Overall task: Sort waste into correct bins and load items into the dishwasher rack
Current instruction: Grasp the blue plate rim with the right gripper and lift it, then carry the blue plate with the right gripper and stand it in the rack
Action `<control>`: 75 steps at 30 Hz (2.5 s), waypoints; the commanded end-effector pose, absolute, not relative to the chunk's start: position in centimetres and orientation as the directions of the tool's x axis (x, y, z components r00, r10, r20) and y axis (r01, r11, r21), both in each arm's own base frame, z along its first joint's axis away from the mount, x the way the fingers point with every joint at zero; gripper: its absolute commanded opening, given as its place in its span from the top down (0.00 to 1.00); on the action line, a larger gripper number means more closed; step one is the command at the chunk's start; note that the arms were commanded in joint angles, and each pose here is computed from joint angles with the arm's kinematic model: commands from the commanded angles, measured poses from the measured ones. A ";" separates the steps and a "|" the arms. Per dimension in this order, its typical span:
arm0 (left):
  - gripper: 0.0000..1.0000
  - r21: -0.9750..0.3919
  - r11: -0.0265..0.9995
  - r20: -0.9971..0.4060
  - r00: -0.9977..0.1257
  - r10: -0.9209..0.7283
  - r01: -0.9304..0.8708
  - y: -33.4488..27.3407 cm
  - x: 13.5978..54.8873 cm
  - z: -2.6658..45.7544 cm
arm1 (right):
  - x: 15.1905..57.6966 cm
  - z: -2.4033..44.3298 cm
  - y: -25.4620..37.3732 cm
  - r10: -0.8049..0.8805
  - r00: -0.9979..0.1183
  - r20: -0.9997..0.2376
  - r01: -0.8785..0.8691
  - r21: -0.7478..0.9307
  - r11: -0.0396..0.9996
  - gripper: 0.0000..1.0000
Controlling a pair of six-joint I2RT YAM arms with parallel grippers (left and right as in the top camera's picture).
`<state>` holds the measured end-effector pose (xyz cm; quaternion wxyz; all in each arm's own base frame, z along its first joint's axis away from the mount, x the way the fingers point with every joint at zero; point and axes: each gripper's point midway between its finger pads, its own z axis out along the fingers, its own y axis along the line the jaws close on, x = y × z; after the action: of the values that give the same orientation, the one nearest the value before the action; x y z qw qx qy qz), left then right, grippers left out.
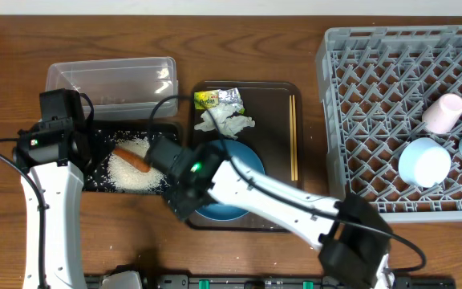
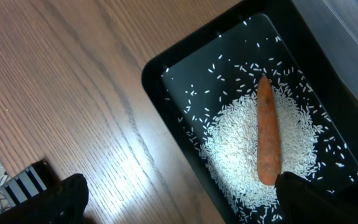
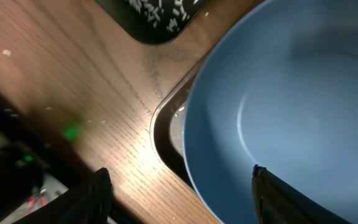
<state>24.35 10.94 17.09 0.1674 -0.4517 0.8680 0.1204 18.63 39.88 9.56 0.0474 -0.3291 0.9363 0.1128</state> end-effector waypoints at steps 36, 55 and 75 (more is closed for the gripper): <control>0.01 0.064 0.551 -0.411 -0.525 -0.745 -0.832 11.3 24.3 17.4 | 23.9 14.6 38.1 -0.471 -0.852 -0.228 -0.508 0.144 0.849 0.99; 0.02 0.064 0.551 -0.412 -0.525 -0.745 -0.832 11.3 24.3 17.5 | 39.2 34.6 13.5 0.004 -0.773 -0.635 -0.482 0.590 0.648 0.99; 0.02 0.064 0.551 -0.411 -0.525 -0.745 -0.832 11.3 24.3 17.4 | 50.3 30.1 -1.2 0.277 -0.656 -0.702 -0.583 0.705 0.404 0.99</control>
<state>24.34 10.94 17.08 0.1671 -0.4517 0.8681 0.1205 50.67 -1.44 30.01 0.4201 -0.1014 0.7554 0.4925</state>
